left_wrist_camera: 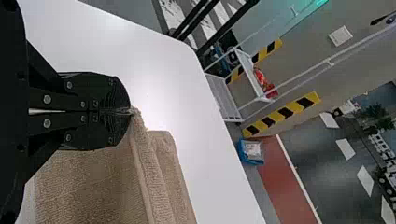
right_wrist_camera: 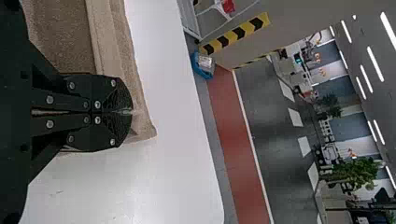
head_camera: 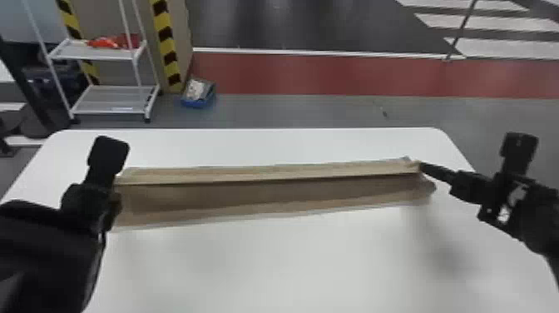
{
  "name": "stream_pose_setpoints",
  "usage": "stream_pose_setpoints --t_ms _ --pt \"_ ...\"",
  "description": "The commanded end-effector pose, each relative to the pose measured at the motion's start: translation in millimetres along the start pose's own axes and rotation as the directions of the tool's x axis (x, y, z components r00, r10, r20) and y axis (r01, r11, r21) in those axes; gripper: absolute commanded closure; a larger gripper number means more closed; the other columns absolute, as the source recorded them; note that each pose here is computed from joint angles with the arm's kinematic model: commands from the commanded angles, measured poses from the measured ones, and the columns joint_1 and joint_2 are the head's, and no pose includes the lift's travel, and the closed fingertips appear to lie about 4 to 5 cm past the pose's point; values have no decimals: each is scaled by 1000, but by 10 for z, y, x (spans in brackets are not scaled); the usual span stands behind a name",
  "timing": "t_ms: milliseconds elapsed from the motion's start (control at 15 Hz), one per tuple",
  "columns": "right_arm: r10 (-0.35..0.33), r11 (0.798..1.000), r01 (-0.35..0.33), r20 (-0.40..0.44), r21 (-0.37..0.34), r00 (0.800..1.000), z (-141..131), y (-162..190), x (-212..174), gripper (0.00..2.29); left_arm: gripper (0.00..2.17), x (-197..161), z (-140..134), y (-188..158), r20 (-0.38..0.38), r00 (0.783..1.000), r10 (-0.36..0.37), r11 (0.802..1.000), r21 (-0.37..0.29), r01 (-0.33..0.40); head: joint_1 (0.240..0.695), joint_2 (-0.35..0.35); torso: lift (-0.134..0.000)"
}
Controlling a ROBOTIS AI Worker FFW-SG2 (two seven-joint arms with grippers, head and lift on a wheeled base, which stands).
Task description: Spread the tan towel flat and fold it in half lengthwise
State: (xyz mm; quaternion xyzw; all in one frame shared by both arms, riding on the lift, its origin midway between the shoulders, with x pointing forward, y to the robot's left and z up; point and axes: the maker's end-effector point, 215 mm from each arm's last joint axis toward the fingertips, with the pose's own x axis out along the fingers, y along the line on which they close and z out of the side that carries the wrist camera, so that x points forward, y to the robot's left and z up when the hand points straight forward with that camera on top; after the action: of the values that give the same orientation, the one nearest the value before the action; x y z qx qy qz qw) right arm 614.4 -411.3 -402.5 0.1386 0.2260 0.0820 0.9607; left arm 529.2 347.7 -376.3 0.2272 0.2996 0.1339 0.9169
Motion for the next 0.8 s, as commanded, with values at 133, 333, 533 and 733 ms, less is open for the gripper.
stream_pose_setpoints --t_ms 133,333,533,733 --pt "-16 999 14 30 42 999 98 -130 -518 1322 1305 -357 -119 244 -21 1000 13 1000 -23 -14 695 -66 -128" --pt "-32 999 31 49 30 998 314 -244 -582 1325 1305 -326 86 310 7 1000 26 999 -32 -25 695 -80 -128" --pt "-57 998 58 -26 20 998 176 -209 -262 1322 1305 -44 279 211 -7 999 46 999 24 -46 695 -94 -128" --pt "-60 998 61 -72 24 996 42 -115 53 1322 1305 240 368 13 -18 997 71 991 111 -68 695 -84 -128"
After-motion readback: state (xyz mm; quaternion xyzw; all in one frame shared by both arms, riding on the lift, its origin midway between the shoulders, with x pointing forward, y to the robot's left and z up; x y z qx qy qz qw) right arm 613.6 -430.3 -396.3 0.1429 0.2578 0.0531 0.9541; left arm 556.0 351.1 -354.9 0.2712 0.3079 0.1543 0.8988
